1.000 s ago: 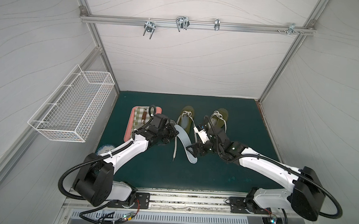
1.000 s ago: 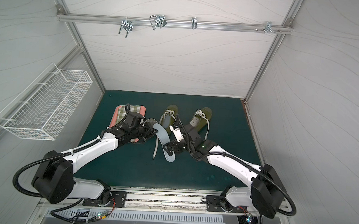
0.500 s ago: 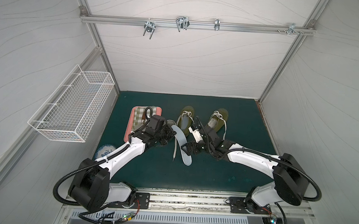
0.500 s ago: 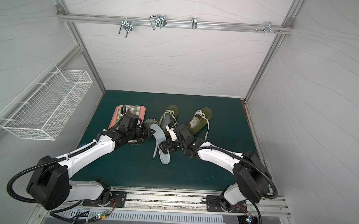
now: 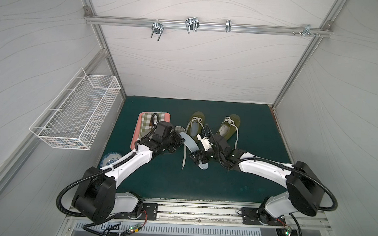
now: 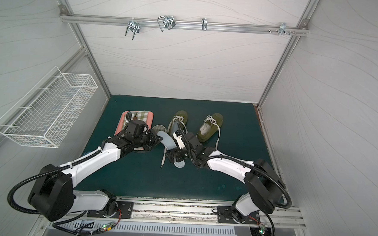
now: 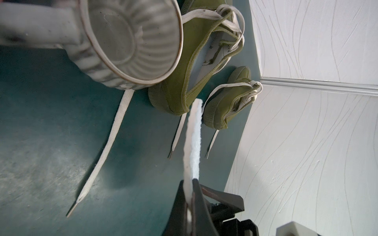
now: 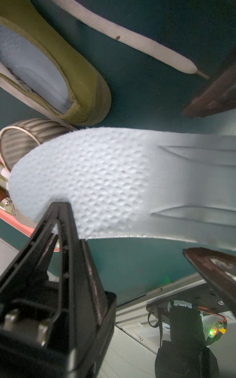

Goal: Insert the insole into the shoe
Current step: Pick up the insole from the center of the board.

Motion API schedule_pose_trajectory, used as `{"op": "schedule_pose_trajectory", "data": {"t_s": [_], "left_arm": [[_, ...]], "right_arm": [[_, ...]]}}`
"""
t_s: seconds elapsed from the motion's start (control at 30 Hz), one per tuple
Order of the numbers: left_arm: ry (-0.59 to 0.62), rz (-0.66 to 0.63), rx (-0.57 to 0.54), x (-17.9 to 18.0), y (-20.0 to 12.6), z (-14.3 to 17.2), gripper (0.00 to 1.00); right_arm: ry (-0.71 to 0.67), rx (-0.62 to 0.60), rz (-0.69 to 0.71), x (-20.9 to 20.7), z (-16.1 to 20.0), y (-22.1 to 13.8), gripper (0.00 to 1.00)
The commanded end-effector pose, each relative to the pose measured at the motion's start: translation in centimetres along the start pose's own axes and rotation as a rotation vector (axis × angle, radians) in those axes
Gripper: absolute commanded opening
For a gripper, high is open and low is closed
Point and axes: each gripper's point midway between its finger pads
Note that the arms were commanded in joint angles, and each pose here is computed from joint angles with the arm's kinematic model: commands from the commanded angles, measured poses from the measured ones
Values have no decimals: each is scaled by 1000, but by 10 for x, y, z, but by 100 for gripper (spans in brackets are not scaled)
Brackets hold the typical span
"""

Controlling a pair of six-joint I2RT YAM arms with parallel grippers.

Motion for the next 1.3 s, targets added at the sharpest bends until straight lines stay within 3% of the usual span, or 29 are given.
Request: {"op": "schedule_pose_trajectory", "data": {"t_s": [0.0, 0.33, 0.73, 0.9, 1.0, 1.17, 1.27], "left_arm": [[-3, 51, 0, -11, 0, -2, 0], [-10, 51, 2, -9, 0, -2, 0], [-25, 49, 6, -6, -1, -6, 0], [-25, 47, 10, -2, -2, -6, 0], [-25, 51, 7, -2, -4, -8, 11], [5, 66, 5, -11, -10, -9, 44], [30, 92, 18, -20, -13, -9, 51]], "right_arm": [[4, -2, 4, 0, 4, 3, 99], [10, 1, -23, 3, 7, 12, 93], [7, 16, -54, 10, 1, 6, 62], [-7, 50, -75, 16, -3, 1, 54], [7, 86, -74, 14, -2, -4, 51], [87, 143, -70, 3, 1, -17, 44], [113, 157, -53, -6, 1, -28, 41]]}}
Point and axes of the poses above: each gripper's point midway between its finger pads, its own y axis out along the fingers, its own x axis along the line the jaws close on, z = x × y, and after that the axes turned 12 degrees about -y, right-handed
